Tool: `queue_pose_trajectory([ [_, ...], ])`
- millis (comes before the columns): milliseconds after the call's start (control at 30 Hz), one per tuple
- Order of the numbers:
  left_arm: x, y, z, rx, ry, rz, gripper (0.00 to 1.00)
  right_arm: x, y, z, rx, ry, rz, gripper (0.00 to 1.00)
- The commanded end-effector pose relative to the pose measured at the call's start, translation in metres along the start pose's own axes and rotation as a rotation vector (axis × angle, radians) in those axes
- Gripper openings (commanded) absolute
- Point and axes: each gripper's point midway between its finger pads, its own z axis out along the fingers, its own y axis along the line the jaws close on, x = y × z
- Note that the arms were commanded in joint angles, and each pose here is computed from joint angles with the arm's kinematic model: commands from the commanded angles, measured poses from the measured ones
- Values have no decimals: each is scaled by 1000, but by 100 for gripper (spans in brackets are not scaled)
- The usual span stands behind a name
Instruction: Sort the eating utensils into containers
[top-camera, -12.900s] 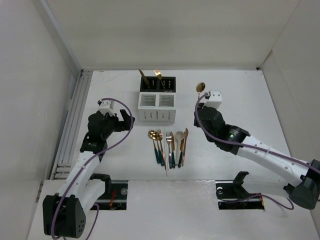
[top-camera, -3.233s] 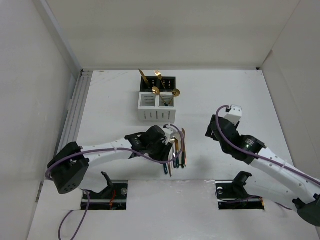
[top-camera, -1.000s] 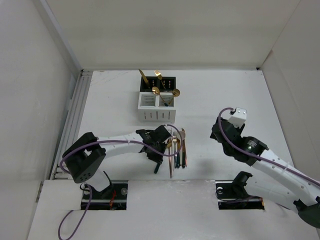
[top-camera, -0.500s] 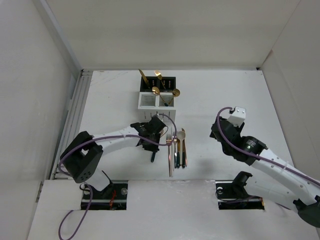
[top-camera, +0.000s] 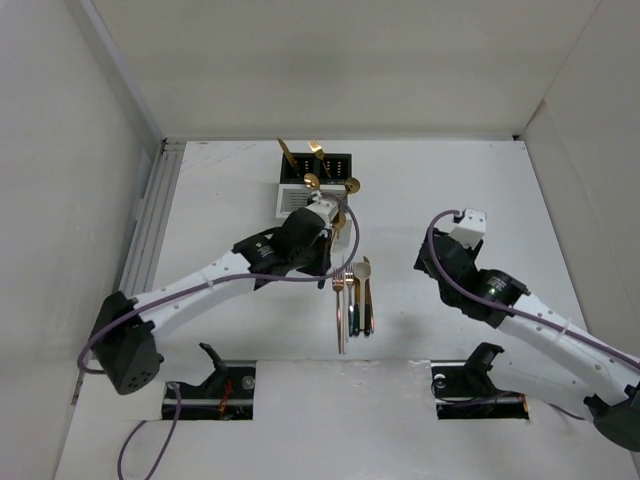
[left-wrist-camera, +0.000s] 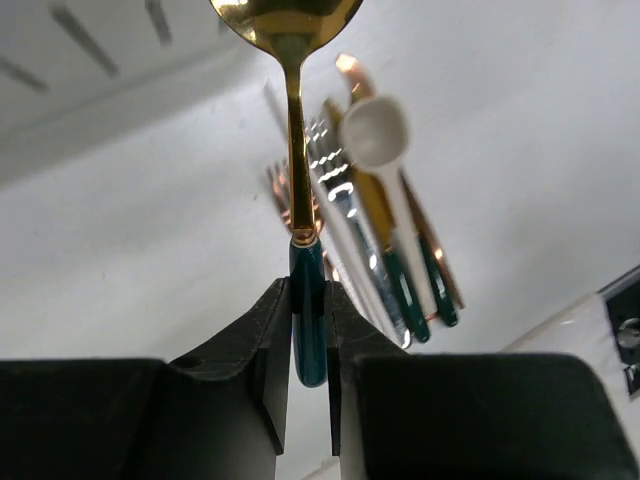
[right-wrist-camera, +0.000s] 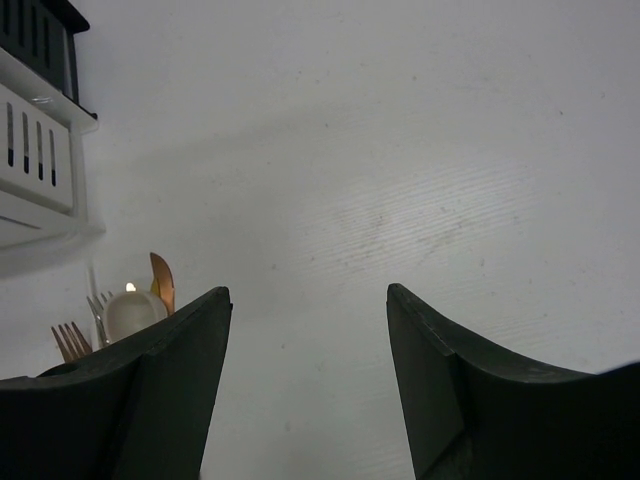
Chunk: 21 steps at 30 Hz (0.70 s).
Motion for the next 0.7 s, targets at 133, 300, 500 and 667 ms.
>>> queue_pose_trajectory([
  [133, -145, -29, -64, 146, -595, 75, 0, -39, 44, 5, -102, -105, 53, 69],
  [300, -206, -16, -53, 130, -811, 105, 0, -36, 60, 17, -115, -106, 31, 69],
  [500, -244, 5, -10, 102, -860, 95, 0, -24, 76, 27, -130, -56, -17, 69],
  [667, -253, 24, 19, 61, -853, 90, 0, -21, 75, 28, -119, -42, -36, 69],
])
